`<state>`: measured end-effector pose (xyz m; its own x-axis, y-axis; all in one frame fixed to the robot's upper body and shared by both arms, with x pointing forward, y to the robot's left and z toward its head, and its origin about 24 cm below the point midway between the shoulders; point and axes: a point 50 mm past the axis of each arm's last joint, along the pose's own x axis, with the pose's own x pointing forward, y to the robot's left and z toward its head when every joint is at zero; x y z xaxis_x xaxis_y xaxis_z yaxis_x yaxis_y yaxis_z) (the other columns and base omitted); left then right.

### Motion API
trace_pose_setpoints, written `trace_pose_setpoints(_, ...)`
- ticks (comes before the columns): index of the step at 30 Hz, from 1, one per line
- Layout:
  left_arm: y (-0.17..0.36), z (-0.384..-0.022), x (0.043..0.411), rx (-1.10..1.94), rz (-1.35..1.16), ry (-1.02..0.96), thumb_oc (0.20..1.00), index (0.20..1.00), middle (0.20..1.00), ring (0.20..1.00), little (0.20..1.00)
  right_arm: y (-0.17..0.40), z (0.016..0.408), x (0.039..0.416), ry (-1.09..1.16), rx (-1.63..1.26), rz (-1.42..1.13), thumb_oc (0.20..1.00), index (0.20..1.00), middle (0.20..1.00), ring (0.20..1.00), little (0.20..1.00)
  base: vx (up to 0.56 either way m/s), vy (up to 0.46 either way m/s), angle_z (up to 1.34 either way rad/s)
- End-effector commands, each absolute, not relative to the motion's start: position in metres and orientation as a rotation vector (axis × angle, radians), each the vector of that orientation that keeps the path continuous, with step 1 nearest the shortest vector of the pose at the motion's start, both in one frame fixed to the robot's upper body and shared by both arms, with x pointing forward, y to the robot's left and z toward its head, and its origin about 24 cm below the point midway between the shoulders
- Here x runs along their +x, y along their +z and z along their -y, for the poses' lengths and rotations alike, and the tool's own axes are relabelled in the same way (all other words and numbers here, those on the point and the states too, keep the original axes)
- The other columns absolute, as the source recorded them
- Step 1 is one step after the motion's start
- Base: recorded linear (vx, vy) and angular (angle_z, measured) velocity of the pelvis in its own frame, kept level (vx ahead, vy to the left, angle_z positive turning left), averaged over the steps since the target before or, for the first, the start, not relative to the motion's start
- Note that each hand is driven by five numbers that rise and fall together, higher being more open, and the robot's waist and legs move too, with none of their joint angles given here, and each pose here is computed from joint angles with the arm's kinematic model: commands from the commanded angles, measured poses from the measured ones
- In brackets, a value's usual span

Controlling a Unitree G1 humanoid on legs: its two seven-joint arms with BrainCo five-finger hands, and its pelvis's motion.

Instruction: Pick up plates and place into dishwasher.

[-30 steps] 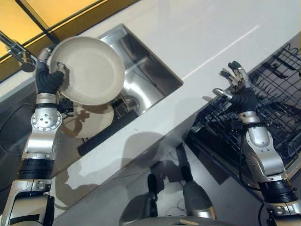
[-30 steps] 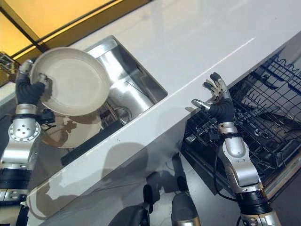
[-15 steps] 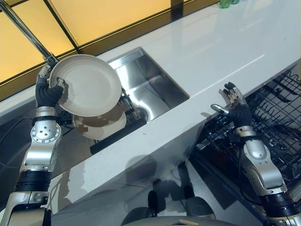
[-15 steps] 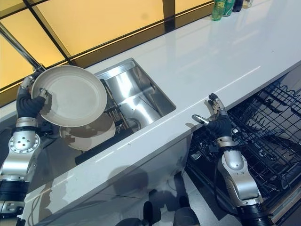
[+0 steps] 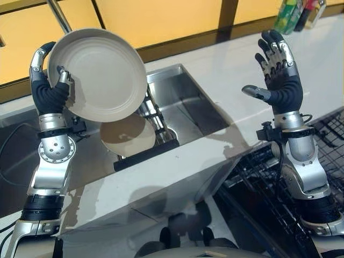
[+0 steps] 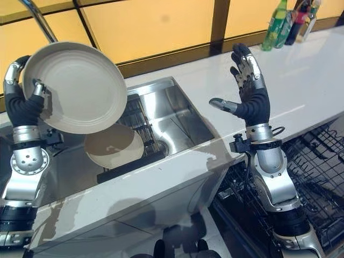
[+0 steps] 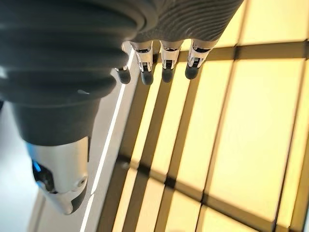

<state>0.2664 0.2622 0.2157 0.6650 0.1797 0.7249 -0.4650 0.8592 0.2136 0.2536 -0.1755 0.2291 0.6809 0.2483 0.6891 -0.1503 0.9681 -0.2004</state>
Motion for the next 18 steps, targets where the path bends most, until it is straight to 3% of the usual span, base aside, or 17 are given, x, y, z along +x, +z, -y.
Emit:
trace_pose_setpoints(1,0.244,-0.252,0.262,0.386,0.905,0.332,0.200,0.200,0.200,0.200,0.200,0.255,0.159,0.236,0.342,-0.091,0.959,1.000,1.000,1.000,1.000,1.000,0.00,0.000,0.00)
trace_pose_setpoints(18,0.230,-0.160,0.256,0.237,1.024,0.087,0.200,0.200,0.200,0.200,0.200,0.223,0.078,0.244,0.682,0.189,0.654,1.000,1.000,1.000,1.000,1.000,0.00,-0.012,0.02)
